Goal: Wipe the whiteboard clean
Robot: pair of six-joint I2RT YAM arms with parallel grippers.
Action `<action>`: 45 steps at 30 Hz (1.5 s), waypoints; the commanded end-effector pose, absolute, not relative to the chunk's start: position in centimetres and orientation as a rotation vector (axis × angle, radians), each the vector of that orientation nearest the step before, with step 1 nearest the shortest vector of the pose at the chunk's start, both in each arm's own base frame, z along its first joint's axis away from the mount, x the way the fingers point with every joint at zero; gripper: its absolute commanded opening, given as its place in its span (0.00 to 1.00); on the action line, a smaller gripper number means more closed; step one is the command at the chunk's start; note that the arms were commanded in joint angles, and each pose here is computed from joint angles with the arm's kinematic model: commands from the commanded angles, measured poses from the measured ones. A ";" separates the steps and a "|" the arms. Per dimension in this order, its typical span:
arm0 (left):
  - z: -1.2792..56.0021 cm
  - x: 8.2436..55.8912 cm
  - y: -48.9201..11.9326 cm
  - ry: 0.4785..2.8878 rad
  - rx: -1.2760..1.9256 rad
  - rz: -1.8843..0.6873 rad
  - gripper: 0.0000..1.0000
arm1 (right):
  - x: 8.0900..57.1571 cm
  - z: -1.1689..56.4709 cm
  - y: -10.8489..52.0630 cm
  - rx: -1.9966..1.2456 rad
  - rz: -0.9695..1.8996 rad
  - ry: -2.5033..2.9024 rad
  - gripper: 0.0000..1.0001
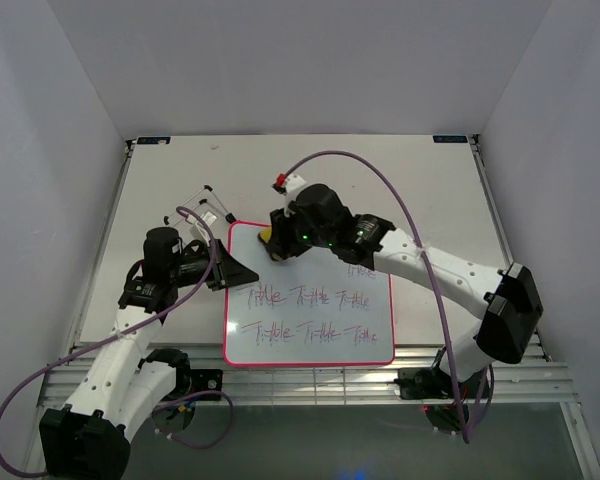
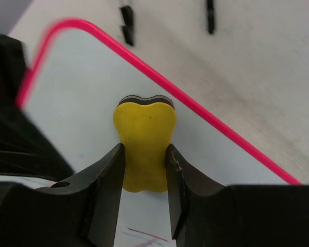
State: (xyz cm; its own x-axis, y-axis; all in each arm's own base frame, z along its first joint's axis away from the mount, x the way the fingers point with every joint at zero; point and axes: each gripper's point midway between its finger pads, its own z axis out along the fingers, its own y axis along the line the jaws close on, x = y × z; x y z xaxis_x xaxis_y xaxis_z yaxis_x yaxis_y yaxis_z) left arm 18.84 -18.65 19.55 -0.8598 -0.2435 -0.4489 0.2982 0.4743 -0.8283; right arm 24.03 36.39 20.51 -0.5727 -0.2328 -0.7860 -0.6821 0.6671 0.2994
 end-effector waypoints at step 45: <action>22.5 22.7 -17.4 1.899 0.328 -1.064 0.00 | 19.8 21.0 44.6 -1.073 0.701 1.912 0.33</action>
